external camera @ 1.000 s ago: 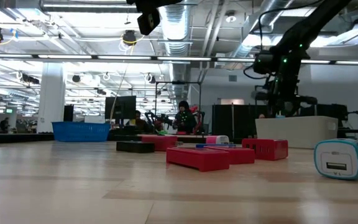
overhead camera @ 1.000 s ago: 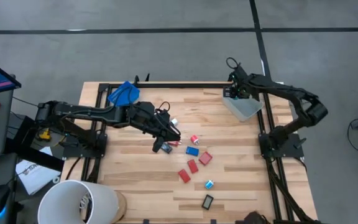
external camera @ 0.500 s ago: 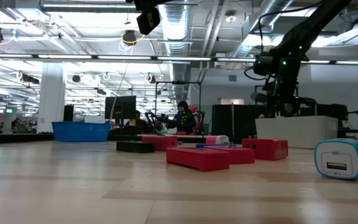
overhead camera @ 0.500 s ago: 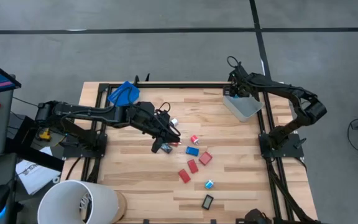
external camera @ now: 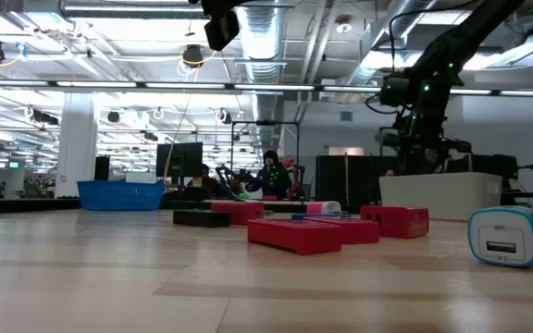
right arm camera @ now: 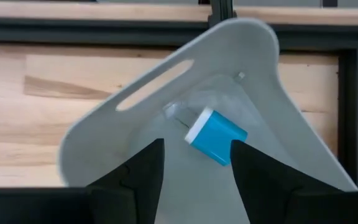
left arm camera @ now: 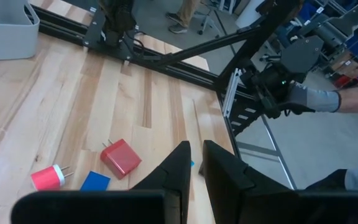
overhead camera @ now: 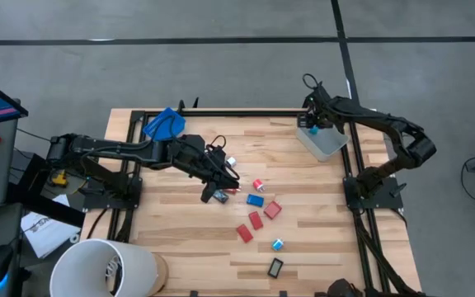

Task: Pick & Place Office items
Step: Put the light blue charger into the gray bin

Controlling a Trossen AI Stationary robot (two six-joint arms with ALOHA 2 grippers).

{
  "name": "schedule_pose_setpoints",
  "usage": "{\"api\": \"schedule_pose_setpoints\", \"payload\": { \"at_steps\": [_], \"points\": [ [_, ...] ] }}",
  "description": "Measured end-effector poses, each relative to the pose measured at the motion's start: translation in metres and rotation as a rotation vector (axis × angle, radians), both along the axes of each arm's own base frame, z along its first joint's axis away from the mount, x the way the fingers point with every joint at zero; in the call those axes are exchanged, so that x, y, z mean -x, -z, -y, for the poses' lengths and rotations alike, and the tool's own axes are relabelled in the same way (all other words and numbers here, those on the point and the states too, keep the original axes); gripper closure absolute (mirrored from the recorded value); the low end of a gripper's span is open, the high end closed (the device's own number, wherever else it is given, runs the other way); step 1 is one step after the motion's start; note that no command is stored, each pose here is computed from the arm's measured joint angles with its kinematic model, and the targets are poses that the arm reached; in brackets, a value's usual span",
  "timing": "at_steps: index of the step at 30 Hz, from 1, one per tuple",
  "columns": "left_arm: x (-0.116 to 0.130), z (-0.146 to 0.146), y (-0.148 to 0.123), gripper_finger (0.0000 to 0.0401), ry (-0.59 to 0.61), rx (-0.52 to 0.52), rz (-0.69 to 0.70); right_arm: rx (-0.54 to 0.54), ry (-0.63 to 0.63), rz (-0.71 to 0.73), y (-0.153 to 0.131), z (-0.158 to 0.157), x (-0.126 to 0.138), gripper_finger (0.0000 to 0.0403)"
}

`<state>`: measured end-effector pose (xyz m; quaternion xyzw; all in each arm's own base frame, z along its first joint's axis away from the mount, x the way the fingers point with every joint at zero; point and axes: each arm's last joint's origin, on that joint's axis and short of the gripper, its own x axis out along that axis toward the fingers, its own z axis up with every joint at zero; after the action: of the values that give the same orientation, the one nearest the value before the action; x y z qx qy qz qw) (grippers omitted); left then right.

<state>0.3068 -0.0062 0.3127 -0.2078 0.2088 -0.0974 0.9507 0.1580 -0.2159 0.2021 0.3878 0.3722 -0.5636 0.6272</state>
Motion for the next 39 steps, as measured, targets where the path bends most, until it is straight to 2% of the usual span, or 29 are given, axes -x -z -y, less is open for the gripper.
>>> {"api": "schedule_pose_setpoints", "payload": {
  "at_steps": [4,7,11,14,20,24,30,32,36,39],
  "points": [
    [0.0,0.0,0.0,0.0362,0.001,-0.001,0.002,0.067,-0.032,0.039,-0.022,-0.01,0.004,0.0226],
    [0.0,0.0,0.0,0.0362,0.009,-0.02,0.007,0.12,-0.085,0.074,-0.044,-0.029,0.008,0.0225],
    [0.0,-0.002,0.0,0.0362,0.009,-0.032,0.01,0.187,-0.192,0.181,-0.077,-0.07,0.012,0.0226],
    [0.0,-0.006,0.001,0.0362,-0.006,-0.032,0.005,0.215,-0.284,0.325,-0.098,-0.106,0.014,0.023],
    [0.002,-0.013,0.009,0.0337,-0.029,-0.041,-0.031,0.163,-0.51,0.526,-0.117,-0.169,0.017,0.0247],
    [0.006,-0.012,0.012,0.0298,-0.002,-0.071,-0.082,0.104,-0.789,0.543,-0.118,-0.208,0.012,0.0262],
    [0.012,-0.006,0.012,0.0236,0.011,-0.076,-0.115,0.099,-1.251,0.395,-0.103,-0.263,-0.004,0.0269],
    [0.012,-0.002,0.012,0.0218,0.012,-0.084,-0.118,0.114,-1.345,0.339,-0.095,-0.279,-0.011,0.0264],
    [0.012,0.012,0.013,0.019,0.043,-0.1,-0.117,0.203,-1.501,0.319,-0.082,-0.309,-0.034,0.0251],
    [0.013,0.023,0.013,0.0175,0.02,-0.134,-0.118,0.249,-1.619,0.264,-0.068,-0.325,-0.05,0.0244]
  ]
}}
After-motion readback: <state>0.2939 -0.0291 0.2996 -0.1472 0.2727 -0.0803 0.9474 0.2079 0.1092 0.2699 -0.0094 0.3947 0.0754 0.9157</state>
